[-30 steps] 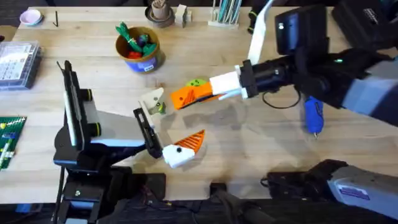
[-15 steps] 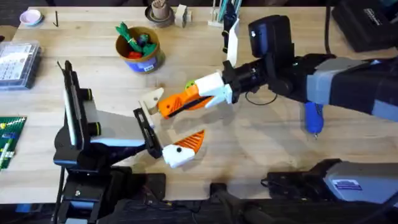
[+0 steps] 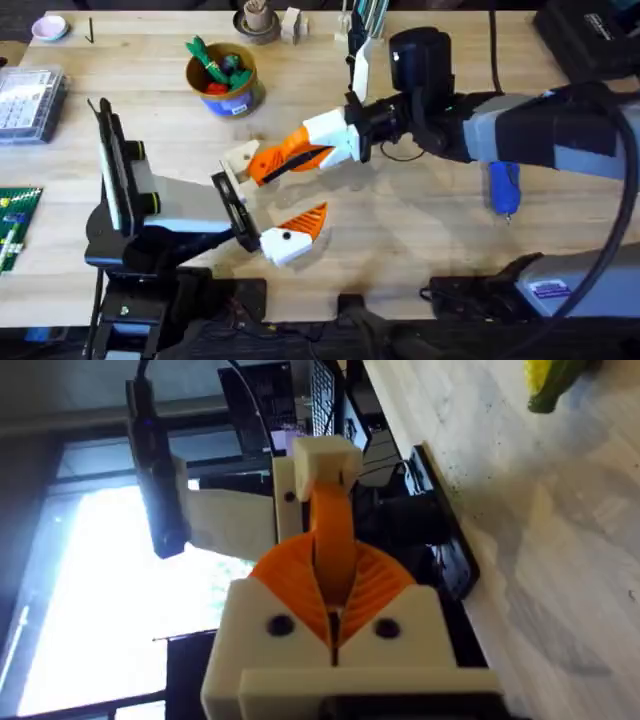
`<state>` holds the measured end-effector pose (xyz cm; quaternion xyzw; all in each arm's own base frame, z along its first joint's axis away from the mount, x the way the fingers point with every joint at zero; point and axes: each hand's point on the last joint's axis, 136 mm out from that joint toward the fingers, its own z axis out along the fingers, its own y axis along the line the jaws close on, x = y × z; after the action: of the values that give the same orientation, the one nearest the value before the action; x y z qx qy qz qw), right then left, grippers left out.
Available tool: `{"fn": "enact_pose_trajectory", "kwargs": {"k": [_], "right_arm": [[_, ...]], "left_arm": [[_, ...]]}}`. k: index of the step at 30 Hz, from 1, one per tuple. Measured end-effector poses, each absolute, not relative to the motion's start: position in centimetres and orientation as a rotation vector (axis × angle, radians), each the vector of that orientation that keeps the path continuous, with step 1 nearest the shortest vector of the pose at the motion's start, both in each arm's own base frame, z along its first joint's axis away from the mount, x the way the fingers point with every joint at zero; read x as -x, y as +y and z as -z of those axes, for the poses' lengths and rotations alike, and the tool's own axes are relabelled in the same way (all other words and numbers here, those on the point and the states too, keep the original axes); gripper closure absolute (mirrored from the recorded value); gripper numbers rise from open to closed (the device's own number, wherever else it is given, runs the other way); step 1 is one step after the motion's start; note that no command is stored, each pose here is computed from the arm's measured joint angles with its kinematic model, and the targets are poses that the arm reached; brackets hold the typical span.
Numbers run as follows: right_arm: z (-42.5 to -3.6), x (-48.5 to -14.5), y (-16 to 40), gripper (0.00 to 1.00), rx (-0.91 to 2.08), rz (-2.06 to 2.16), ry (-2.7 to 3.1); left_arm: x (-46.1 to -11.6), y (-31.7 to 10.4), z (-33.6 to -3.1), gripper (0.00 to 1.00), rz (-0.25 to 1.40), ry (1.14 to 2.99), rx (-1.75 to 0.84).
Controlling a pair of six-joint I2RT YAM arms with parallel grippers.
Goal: Pick up the gripper from the table and insert it into the empty holder that is missing its gripper. Then pick up a screw, insert it into the mounting hole, and use the screwdriver to tighten it. Finally, clean up the table by picking up the vegetable and placing it into the bucket.
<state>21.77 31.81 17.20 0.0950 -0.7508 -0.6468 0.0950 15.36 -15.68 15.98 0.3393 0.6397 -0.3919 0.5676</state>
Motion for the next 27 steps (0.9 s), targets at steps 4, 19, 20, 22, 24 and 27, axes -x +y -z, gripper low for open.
{"fn": "enact_pose_trajectory", "kwargs": {"k": [4, 19, 20, 22, 24, 27], "right_arm": [[-17.1, -22.1, 32.5, 0.994, -0.218, 1.904, -2.249], [-16.9, -23.8, 36.1, 0.994, -0.011, 1.939, -2.432], [-16.9, -23.9, 36.1, 0.994, -0.003, 1.942, -2.438], [-16.8, -23.9, 36.2, 0.994, 0.007, 1.941, -2.443], [-16.8, -24.0, 36.2, 0.994, 0.009, 1.942, -2.446], [-16.8, -24.0, 36.3, 0.994, 0.01, 1.943, -2.447]], "left_arm": [[-15.7, -15.5, -16.0, 0.008, 0.907, 1.51, -0.779], [-17.1, -14.5, -16.0, 0.008, 0.846, 1.543, -0.689], [-17.0, -14.5, -16.0, 0.008, 0.849, 1.542, -0.693], [-17.0, -14.5, -16.0, 0.008, 0.849, 1.542, -0.693], [-17.0, -14.5, -16.0, 0.008, 0.85, 1.54, -0.697], [-16.8, -14.6, -16.0, 0.008, 0.847, 1.53, -0.717]]}}
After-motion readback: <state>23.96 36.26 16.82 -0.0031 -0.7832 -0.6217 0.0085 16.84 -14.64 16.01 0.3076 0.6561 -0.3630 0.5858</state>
